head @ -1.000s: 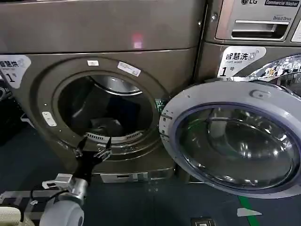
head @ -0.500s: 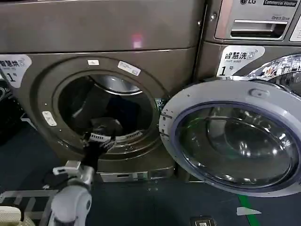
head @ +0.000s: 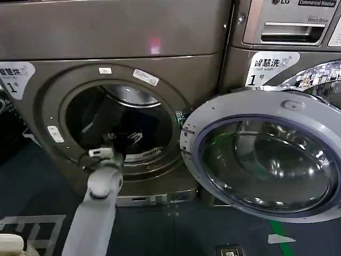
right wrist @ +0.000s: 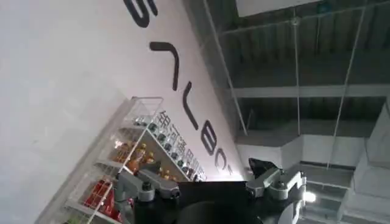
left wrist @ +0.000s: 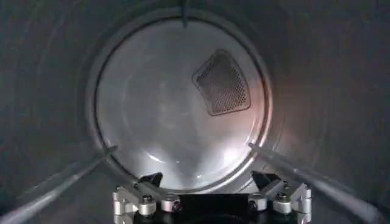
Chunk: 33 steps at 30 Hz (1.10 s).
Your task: Grasp the clothes from the dryer.
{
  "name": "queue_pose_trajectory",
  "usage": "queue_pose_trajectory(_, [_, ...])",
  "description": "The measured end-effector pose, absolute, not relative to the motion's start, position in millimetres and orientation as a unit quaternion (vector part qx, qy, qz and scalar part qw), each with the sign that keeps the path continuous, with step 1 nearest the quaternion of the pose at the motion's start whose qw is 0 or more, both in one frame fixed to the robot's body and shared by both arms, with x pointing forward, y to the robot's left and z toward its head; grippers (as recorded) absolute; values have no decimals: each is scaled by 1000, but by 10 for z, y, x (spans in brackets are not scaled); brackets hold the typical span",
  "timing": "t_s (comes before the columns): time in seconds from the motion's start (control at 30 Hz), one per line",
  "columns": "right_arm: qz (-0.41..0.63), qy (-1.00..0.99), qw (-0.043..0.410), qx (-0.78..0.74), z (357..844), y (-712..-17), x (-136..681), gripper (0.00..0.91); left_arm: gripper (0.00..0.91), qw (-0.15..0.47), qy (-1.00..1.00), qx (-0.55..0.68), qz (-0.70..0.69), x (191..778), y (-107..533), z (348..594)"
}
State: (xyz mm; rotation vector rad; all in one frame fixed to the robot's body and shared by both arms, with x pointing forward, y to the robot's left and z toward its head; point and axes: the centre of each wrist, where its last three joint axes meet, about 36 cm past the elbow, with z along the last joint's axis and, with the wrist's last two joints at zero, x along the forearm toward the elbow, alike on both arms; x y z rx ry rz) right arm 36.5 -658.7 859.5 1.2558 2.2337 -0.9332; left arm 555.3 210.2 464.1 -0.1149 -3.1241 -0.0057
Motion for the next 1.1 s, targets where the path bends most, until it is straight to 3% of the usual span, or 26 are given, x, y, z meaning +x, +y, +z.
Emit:
queue_pose_trajectory(0.6, [-330,809,209,439,8529,-6631,435,907,907,57,-995,-36,-70,6972,2053,4711])
queue_pose_trajectory(1.1, [-329,810,207,440,8473,-6689,479,907,907,131,-939,-214,-235,7573,2167,4950])
